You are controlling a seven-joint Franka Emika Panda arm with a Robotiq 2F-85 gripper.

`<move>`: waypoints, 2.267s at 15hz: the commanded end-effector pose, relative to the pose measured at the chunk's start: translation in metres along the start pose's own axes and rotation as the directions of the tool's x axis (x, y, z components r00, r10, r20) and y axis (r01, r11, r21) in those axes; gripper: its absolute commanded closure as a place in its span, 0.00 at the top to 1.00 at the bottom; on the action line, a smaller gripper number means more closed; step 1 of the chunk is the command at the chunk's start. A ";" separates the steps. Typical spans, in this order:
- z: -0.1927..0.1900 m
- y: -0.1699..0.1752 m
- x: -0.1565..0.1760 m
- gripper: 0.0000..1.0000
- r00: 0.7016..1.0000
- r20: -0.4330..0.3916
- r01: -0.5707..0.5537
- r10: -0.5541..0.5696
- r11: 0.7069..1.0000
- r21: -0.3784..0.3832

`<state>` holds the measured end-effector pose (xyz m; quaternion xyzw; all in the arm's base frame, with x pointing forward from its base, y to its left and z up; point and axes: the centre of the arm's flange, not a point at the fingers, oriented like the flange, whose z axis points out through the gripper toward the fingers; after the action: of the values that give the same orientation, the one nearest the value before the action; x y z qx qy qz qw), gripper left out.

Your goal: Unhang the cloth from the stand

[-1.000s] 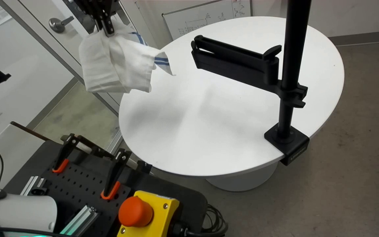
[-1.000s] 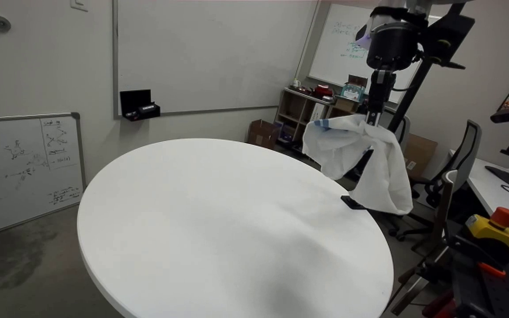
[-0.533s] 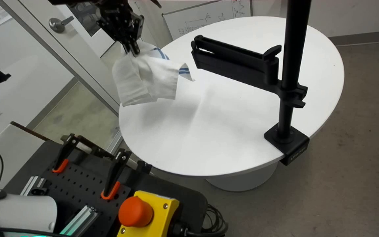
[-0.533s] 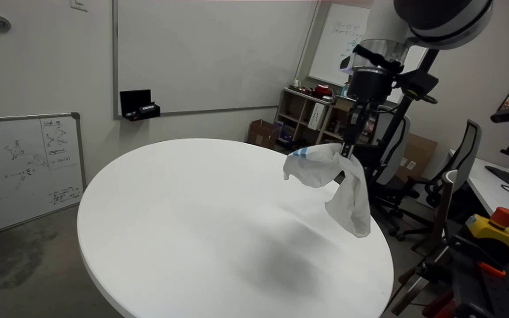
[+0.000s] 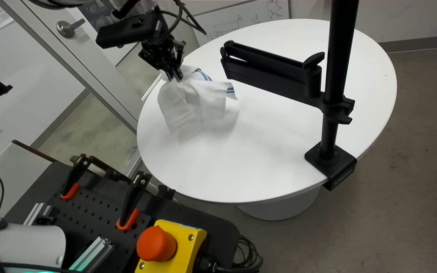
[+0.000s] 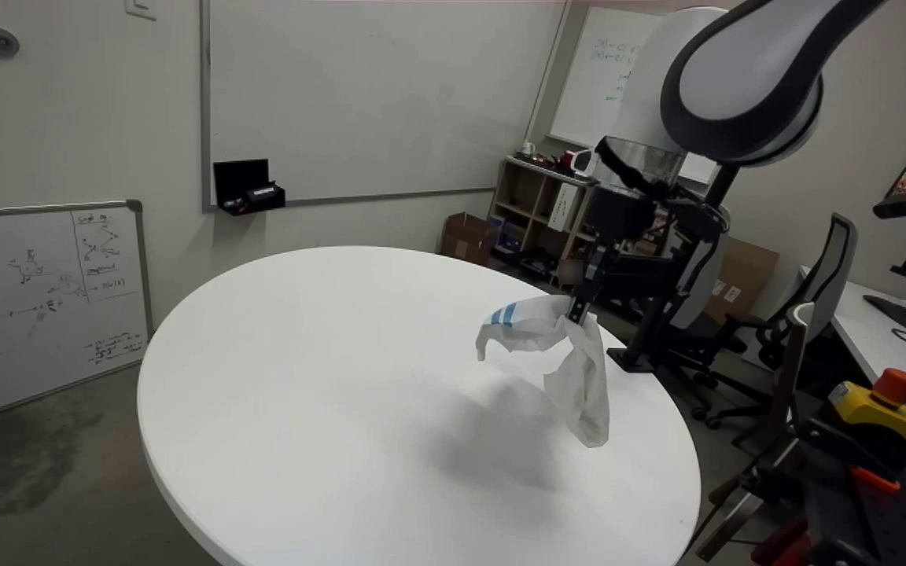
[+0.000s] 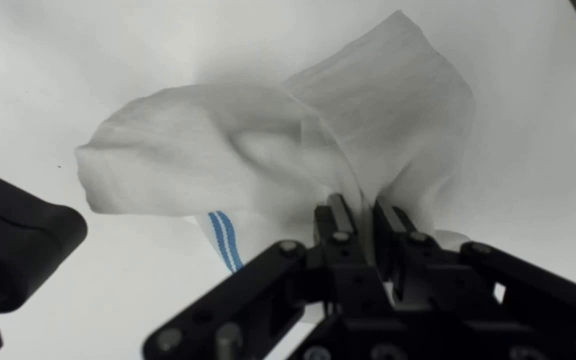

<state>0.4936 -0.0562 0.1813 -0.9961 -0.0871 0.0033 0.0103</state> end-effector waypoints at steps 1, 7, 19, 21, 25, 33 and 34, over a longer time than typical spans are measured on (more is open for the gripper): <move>0.027 0.002 0.007 0.04 0.999 -0.028 0.032 -0.034 0.998 -0.056; 0.047 0.001 0.008 0.04 0.999 0.013 0.045 -0.044 0.996 -0.076; 0.069 -0.004 -0.010 0.62 0.996 0.066 0.063 -0.057 0.994 -0.085; 0.065 -0.004 -0.010 0.77 0.996 0.065 0.060 -0.055 0.995 -0.084; 0.051 -0.005 -0.003 1.00 0.997 0.061 0.053 -0.049 0.996 -0.072; -0.007 0.000 0.000 1.00 0.991 0.136 -0.010 0.013 1.000 -0.022; -0.023 -0.001 0.000 1.00 0.990 0.141 -0.019 0.018 1.000 0.002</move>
<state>0.4934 -0.0583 0.1584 -0.9933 -0.0938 0.0653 -0.0191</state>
